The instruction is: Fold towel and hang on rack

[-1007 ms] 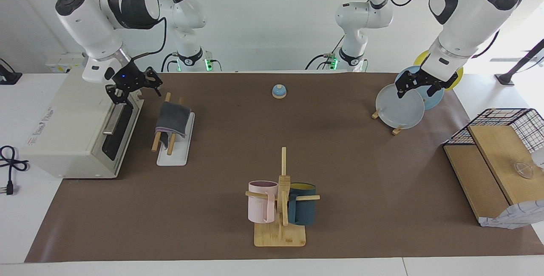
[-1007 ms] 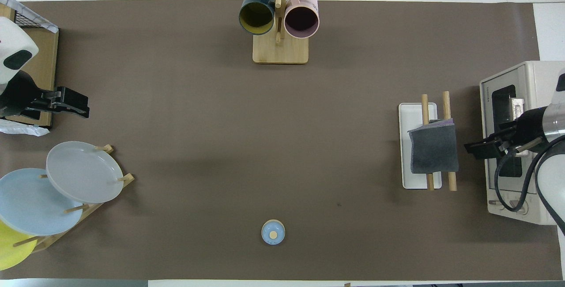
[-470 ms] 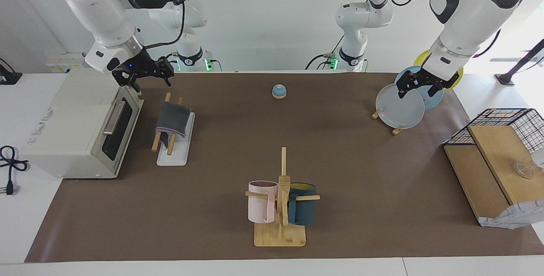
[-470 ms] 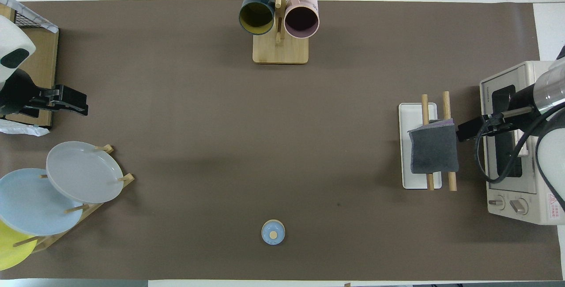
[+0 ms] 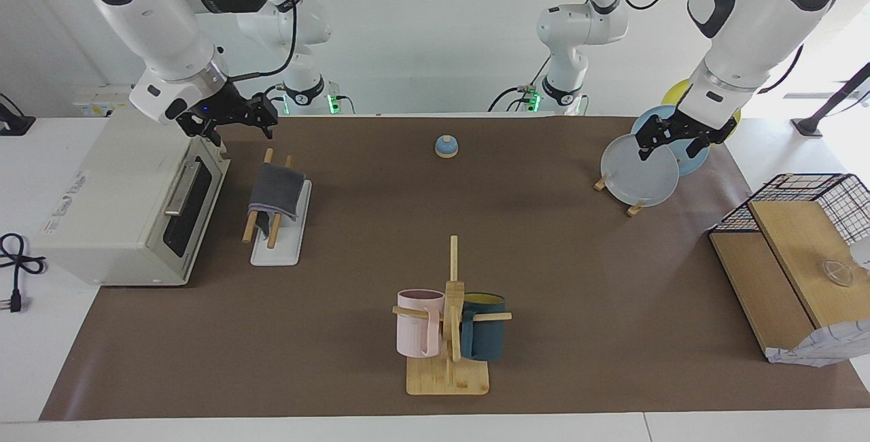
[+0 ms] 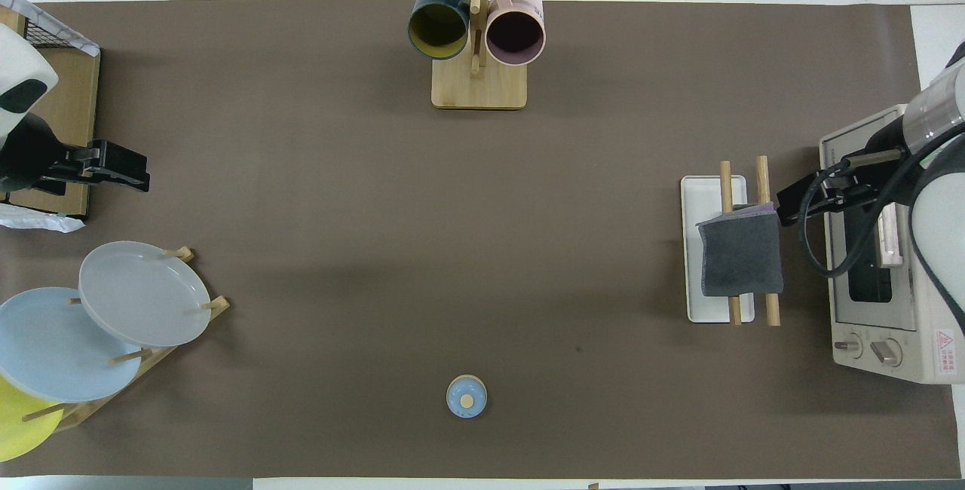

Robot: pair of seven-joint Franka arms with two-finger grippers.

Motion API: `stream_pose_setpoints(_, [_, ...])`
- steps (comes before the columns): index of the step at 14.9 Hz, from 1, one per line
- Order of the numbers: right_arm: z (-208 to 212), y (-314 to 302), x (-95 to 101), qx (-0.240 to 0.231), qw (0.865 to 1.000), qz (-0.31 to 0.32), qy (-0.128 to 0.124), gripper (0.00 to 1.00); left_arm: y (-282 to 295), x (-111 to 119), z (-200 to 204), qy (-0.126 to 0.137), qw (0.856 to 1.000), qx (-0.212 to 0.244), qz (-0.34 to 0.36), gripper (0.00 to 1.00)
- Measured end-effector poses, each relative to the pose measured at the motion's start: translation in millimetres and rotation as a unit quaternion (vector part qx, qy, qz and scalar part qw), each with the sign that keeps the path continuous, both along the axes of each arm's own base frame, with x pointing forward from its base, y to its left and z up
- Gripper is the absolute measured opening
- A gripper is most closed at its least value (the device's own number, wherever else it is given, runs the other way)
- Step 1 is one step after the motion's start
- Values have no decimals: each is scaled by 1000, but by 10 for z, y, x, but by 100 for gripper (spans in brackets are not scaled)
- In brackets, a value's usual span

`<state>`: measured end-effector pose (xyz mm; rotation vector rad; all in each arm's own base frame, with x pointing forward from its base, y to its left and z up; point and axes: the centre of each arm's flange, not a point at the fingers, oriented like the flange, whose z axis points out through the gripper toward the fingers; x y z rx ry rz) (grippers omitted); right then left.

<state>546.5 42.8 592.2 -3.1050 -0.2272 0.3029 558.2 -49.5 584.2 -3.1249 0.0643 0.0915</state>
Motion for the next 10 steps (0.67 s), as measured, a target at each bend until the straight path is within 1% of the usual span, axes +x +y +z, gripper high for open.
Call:
stream_pose_setpoints(3, [15, 48, -49, -5, 1000, 1, 10, 100, 9, -2, 6, -1, 1000, 0, 1, 100])
stream_pose_setpoints(10, [91, -51, -23, -10, 1000, -7, -4, 100, 1, -28, 65, -6, 1000, 0, 0, 100])
